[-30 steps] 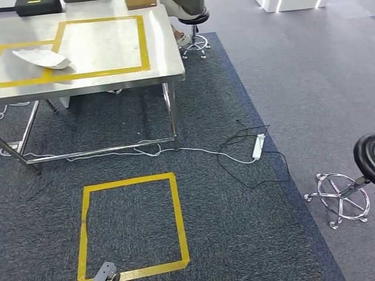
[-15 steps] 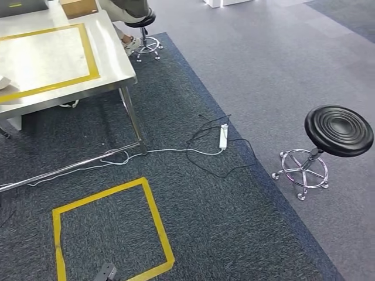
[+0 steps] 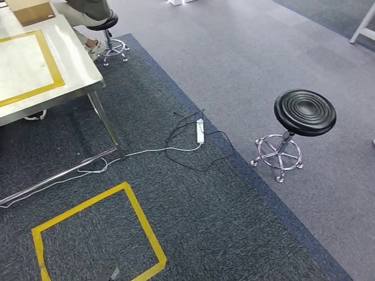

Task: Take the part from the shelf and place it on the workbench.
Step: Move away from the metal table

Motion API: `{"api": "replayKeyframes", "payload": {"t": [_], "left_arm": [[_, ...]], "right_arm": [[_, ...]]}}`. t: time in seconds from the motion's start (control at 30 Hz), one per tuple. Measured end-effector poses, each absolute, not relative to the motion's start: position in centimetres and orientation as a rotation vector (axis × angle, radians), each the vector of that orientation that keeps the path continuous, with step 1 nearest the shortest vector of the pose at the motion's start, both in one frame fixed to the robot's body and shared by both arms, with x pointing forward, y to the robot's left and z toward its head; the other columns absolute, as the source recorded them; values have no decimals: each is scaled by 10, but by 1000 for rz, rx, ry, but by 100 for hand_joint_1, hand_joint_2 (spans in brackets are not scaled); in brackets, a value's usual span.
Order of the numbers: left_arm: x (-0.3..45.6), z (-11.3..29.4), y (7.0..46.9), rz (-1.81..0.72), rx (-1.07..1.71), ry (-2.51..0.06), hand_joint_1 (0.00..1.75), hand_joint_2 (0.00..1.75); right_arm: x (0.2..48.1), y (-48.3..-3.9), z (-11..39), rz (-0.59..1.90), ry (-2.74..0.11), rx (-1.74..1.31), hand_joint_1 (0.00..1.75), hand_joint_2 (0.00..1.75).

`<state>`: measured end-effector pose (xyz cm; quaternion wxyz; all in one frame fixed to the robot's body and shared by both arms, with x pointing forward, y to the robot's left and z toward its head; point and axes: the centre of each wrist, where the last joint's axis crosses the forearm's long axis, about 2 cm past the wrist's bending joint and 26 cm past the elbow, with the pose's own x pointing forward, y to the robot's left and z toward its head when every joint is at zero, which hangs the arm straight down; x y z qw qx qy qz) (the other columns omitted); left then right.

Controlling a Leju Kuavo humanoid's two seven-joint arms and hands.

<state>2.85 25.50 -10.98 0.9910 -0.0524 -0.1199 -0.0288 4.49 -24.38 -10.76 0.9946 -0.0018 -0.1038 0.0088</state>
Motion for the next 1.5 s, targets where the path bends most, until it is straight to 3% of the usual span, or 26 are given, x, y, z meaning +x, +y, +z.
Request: {"api": "replayKeyframes", "payload": {"t": [1.5], "left_arm": [[27, -108, 243, -58, -130, -220, 0, 0]], "right_arm": [[44, -252, -108, 24, -224, -71, 0, 0]]}}
